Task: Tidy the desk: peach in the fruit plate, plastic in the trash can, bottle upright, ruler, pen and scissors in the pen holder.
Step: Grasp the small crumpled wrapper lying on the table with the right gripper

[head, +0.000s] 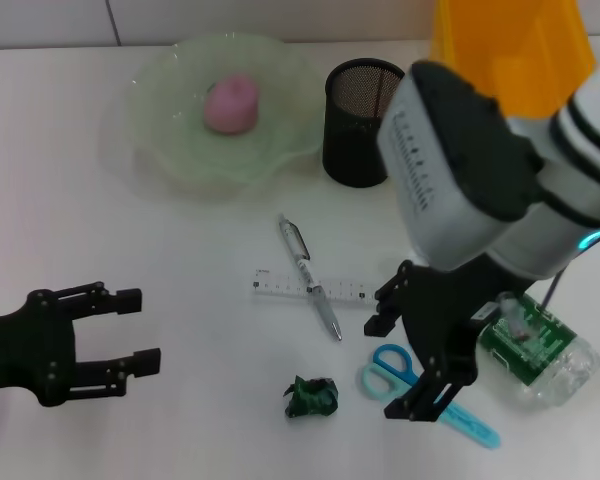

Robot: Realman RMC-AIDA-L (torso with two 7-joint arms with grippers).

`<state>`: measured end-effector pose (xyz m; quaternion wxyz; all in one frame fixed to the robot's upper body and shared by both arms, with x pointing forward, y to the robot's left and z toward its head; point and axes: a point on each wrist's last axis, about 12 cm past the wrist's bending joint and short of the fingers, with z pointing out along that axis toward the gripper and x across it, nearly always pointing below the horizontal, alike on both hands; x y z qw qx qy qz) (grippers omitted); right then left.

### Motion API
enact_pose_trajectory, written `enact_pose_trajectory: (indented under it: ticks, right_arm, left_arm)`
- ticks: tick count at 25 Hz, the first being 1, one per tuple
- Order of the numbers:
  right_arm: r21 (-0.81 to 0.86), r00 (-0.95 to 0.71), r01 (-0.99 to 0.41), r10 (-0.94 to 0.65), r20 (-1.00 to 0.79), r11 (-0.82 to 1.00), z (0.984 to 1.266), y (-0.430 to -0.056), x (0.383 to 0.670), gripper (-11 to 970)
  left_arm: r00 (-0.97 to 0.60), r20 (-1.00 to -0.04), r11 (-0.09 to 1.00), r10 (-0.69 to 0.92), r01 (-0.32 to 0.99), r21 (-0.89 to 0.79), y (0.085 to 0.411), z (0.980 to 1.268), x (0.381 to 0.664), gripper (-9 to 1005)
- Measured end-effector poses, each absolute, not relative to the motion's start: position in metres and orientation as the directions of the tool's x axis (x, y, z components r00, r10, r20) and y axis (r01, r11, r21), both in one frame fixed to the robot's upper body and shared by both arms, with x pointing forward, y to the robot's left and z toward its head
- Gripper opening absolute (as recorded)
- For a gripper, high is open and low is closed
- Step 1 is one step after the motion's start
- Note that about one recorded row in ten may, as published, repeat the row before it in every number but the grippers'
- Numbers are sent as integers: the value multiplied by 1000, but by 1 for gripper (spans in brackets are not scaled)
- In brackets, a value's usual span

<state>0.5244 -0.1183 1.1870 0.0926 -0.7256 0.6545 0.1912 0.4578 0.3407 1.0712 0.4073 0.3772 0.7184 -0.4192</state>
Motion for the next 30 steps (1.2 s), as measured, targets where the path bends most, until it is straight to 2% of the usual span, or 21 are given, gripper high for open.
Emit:
enact_pose_trajectory:
  ticks: [5, 17, 27, 30]
  right_arm:
    - [136, 88, -978, -905, -416, -158, 1165, -103, 527, 810]
    - [103, 114, -979, -893, -436, -175, 1133, -83, 526, 808]
    - [89, 118, -981, -896, -428, -172, 1124, -77, 523, 806]
    - [86, 128, -980, -902, -413, -178, 1119, -75, 520, 697]
  left_arm:
    - [-392, -897, 377, 202, 877, -298, 343, 1070, 456, 811]
    - [-400, -890, 375, 217, 876, -302, 339, 1066, 458, 811]
    - [-409, -888, 378, 210, 872, -312, 338, 1063, 458, 810]
    - [-409, -888, 377, 209, 872, -312, 337, 1063, 458, 810]
